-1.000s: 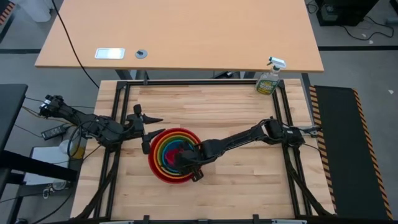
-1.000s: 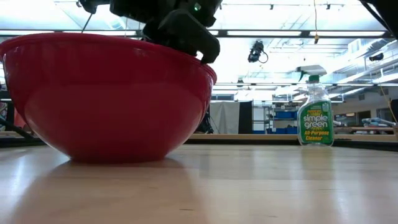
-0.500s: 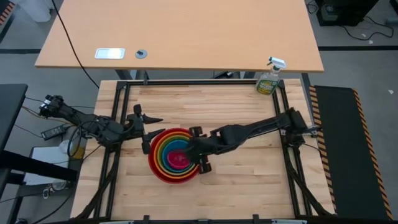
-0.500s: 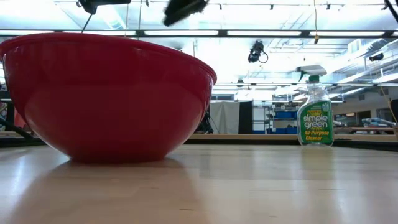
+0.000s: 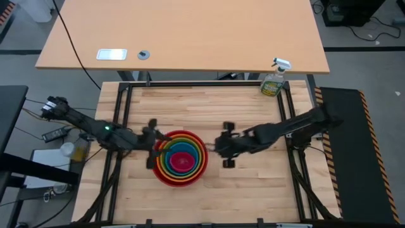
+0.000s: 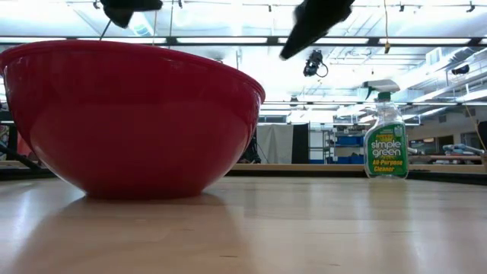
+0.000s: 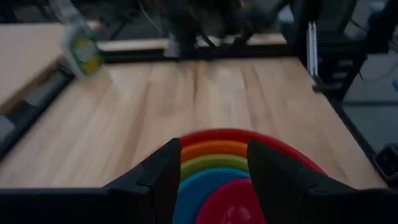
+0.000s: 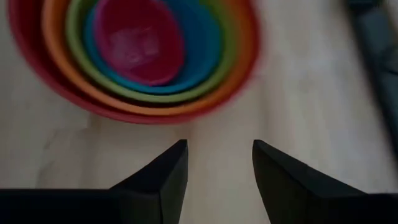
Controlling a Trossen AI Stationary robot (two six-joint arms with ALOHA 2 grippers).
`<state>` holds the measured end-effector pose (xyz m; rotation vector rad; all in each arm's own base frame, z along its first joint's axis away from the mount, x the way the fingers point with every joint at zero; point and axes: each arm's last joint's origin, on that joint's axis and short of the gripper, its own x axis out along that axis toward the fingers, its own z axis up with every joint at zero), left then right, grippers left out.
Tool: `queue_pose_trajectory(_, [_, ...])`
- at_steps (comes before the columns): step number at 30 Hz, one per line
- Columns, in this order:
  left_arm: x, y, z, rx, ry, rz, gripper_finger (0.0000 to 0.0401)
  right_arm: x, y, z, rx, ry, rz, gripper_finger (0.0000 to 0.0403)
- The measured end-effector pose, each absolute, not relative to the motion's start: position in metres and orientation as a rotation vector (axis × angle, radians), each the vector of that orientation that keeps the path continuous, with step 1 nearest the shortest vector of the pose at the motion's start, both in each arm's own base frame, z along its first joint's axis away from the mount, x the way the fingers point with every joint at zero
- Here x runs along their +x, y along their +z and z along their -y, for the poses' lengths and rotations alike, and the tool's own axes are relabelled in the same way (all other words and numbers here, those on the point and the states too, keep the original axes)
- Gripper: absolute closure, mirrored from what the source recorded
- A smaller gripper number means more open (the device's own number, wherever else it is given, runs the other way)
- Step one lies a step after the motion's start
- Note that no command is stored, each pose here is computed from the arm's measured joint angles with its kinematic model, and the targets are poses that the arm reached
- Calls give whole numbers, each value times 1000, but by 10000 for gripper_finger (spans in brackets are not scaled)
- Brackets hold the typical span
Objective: Nest bowls inside each other
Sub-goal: Stack the small red bowl onto the blue bowl
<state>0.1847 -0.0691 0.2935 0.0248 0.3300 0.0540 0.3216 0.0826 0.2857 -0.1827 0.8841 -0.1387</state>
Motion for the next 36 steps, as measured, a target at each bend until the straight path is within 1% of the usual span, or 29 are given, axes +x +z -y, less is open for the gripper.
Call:
queue_pose_trajectory(4, [213, 278, 77, 47, 71, -405, 213, 283, 302, -73, -151, -212, -809, 218])
queue_pose_trajectory(8, [239, 282, 78, -8, 47, -516, 213, 247, 309, -65, -105, -231, -714, 218])
queue_pose_trajectory(12, [259, 277, 85, -45, 76, -666, 213, 220, 302, -59, -71, -224, -641, 218])
queue_pose_trajectory(16, [278, 265, 98, -67, 83, -751, 213, 201, 299, -55, -27, -215, -577, 218])
queue_pose_trajectory(20, [284, 242, 119, -129, 52, -860, 213, 192, 296, -54, -13, -205, -550, 218])
queue_pose_trajectory(23, [281, 225, 133, -167, 83, -945, 213, 190, 294, -54, -10, -197, -539, 218])
queue_pose_trajectory(28, [278, 206, 147, -190, 122, -1021, 213, 193, 292, -58, -13, -185, -541, 218])
queue_pose_trajectory(32, [274, 209, 152, -187, 94, -1020, 213, 196, 293, -60, -6, -177, -522, 218])
queue_pose_trajectory(36, [265, 232, 157, -200, 40, -925, 213, 197, 293, -62, 0, -168, -511, 218])
